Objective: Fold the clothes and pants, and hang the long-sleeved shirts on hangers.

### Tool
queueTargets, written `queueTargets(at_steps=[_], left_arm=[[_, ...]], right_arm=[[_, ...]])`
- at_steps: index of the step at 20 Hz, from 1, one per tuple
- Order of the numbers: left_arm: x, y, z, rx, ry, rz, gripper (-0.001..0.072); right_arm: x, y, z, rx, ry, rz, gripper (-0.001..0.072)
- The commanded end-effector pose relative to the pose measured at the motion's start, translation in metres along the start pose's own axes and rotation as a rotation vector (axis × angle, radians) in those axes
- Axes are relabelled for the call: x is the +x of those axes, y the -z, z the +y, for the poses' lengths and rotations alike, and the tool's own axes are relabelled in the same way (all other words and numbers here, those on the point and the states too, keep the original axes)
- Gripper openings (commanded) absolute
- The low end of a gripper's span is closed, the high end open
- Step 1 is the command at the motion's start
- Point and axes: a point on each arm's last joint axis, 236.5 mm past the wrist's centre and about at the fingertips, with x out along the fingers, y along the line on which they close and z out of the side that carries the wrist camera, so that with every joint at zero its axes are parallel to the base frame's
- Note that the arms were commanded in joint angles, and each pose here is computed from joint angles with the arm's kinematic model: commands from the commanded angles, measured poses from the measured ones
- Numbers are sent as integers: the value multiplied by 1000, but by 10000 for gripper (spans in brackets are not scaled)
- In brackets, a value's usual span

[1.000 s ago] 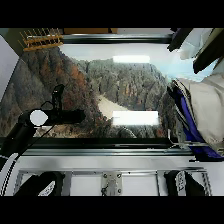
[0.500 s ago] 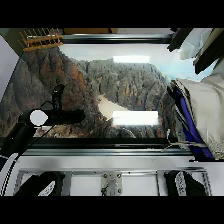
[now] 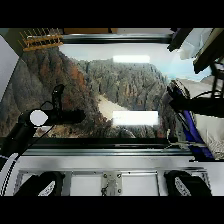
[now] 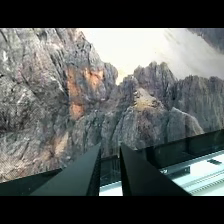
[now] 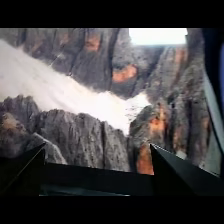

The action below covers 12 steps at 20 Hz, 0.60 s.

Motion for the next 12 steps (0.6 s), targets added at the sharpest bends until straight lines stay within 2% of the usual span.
queueTargets(at_steps=[1, 8, 9, 10, 11, 12], left_arm=[[0, 0, 0, 0, 0, -1, 112], [0, 0, 0, 0, 1, -1, 113], [0, 0, 0, 0, 0, -1, 113], [0, 0, 0, 0, 1, -1, 113], [0, 0, 0, 0, 1, -1, 112], [0, 0, 0, 0, 1, -1, 112]], right_arm=[[26, 14, 36, -75, -85, 90, 701], [32, 19, 38, -80, -89, 121, 698], [32, 19, 38, -80, -89, 121, 664], [32, 19, 38, -79, -89, 122, 399], [32, 19, 38, -80, -89, 121, 94], [33, 19, 38, -80, -89, 121, 29]])
